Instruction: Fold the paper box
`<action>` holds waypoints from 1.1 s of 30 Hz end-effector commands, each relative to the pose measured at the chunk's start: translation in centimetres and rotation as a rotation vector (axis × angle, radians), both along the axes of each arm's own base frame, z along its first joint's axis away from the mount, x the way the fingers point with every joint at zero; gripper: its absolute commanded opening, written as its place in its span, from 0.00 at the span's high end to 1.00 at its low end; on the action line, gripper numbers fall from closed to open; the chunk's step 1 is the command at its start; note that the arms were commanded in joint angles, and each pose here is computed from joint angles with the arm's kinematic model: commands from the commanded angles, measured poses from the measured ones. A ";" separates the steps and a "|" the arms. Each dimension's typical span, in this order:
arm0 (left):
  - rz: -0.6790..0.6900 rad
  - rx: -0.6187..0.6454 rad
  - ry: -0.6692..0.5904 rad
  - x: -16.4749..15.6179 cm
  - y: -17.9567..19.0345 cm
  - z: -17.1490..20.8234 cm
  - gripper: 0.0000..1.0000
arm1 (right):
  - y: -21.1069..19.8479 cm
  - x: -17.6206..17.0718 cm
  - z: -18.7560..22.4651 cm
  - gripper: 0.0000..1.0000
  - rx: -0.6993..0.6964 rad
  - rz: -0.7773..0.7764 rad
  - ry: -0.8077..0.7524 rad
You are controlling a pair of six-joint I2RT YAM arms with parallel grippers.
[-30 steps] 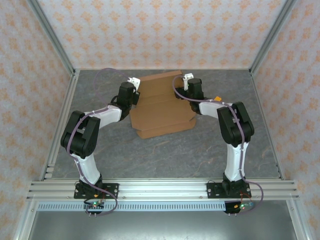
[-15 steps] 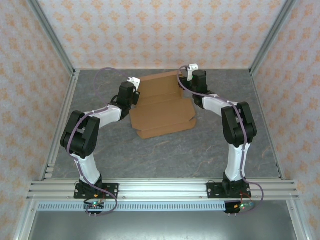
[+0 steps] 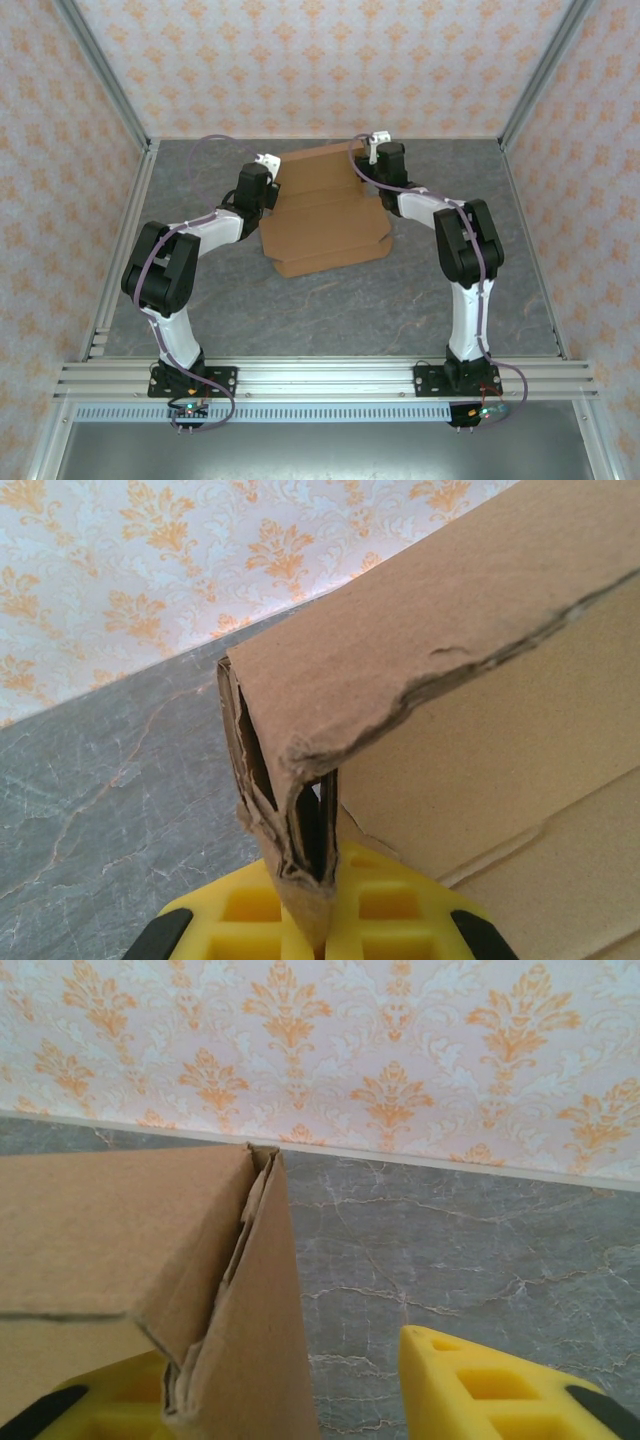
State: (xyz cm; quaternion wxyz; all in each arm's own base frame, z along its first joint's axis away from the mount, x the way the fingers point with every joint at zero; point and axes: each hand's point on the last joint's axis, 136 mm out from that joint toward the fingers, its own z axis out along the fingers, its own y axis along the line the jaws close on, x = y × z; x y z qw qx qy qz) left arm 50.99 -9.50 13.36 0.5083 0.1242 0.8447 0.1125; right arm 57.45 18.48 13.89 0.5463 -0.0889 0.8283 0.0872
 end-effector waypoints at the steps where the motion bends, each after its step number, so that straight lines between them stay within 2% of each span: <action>1: 0.016 0.042 0.018 -0.5 0.5 0.7 1.00 | -0.4 0.7 -0.6 0.62 -0.043 -0.037 -0.004; 7: 0.016 0.039 0.017 -0.4 0.5 0.7 1.00 | -0.4 0.8 -0.4 0.72 -0.098 -0.074 -0.020; 12: 0.014 0.038 0.020 -0.4 0.4 0.6 1.00 | -0.8 0.9 -0.3 0.81 -0.160 -0.170 -0.018; 15: 0.014 0.038 0.021 -0.4 0.4 0.6 1.00 | -1.0 0.8 -0.6 0.83 -0.183 -0.213 -0.004; 17: 0.013 0.037 0.021 -0.4 0.4 0.6 1.00 | -0.7 0.7 -0.9 0.79 -0.192 -0.205 0.002; 21: 0.014 0.039 0.024 -0.4 0.4 0.6 1.00 | 0.2 0.1 -1.1 0.63 -0.180 -0.136 0.011; 25: 0.017 0.039 0.021 -0.4 0.4 0.6 1.00 | 0.7 -0.7 -1.6 0.51 -0.147 -0.061 0.033; 29: 0.016 0.041 0.022 -0.3 0.4 0.7 1.00 | 0.6 -1.3 -2.6 0.47 -0.143 -0.024 0.064; 33: 0.014 0.042 0.022 -0.3 0.4 0.7 1.00 | 0.2 -1.5 -3.7 0.48 -0.160 -0.029 0.084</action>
